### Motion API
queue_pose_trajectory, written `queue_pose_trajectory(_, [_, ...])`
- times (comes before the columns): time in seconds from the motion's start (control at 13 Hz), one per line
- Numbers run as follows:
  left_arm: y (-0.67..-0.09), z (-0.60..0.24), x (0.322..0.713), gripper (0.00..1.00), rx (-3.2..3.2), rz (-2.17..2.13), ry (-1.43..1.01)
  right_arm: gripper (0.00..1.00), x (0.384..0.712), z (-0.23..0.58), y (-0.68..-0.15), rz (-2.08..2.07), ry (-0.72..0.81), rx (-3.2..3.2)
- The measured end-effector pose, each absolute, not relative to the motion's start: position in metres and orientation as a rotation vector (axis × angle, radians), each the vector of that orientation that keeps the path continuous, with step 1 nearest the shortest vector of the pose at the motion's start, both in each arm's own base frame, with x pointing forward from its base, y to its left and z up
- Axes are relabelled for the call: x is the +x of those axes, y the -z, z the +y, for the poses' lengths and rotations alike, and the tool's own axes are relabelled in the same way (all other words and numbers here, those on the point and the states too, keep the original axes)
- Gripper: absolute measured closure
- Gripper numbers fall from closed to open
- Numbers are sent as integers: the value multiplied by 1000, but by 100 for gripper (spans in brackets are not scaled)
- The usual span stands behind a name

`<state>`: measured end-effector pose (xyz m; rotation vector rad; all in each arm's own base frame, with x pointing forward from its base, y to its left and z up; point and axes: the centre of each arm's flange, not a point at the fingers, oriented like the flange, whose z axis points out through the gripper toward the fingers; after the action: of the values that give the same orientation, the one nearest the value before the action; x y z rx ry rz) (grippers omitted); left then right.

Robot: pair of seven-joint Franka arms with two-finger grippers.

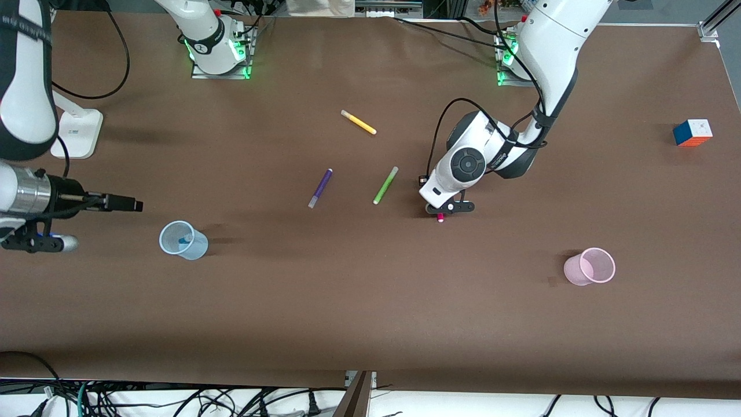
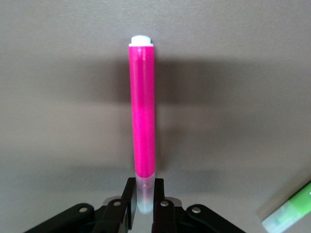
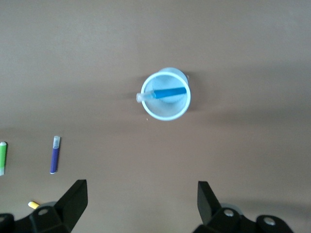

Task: Place pink and blue markers in matching cups
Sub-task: 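Carry the pink marker with the left gripper toward the pink cup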

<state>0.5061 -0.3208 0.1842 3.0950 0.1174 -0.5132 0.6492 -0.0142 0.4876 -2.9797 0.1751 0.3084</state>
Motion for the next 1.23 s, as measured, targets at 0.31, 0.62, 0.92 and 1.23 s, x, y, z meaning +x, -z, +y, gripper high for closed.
queue_pose_trajectory(0.31, [-246, -305, 547, 82, 3121, 148, 707, 0, 591, -14, -535, 204, -295, -3072])
queue_pose_trajectory(0.62, [-284, -230, 581, 82, 3171, -69, 894, 0, 558, -8, -554, 245, -260, -3098])
queue_pose_trajectory(0.92, [-293, -157, 611, 82, 3345, -528, 905, 0, 540, -11, -601, 253, -109, -3127])
queue_pose_trajectory(1.23, [-281, -84, 635, 82, 3402, -1070, 1133, 0, 534, -20, -613, 278, -91, -3125])
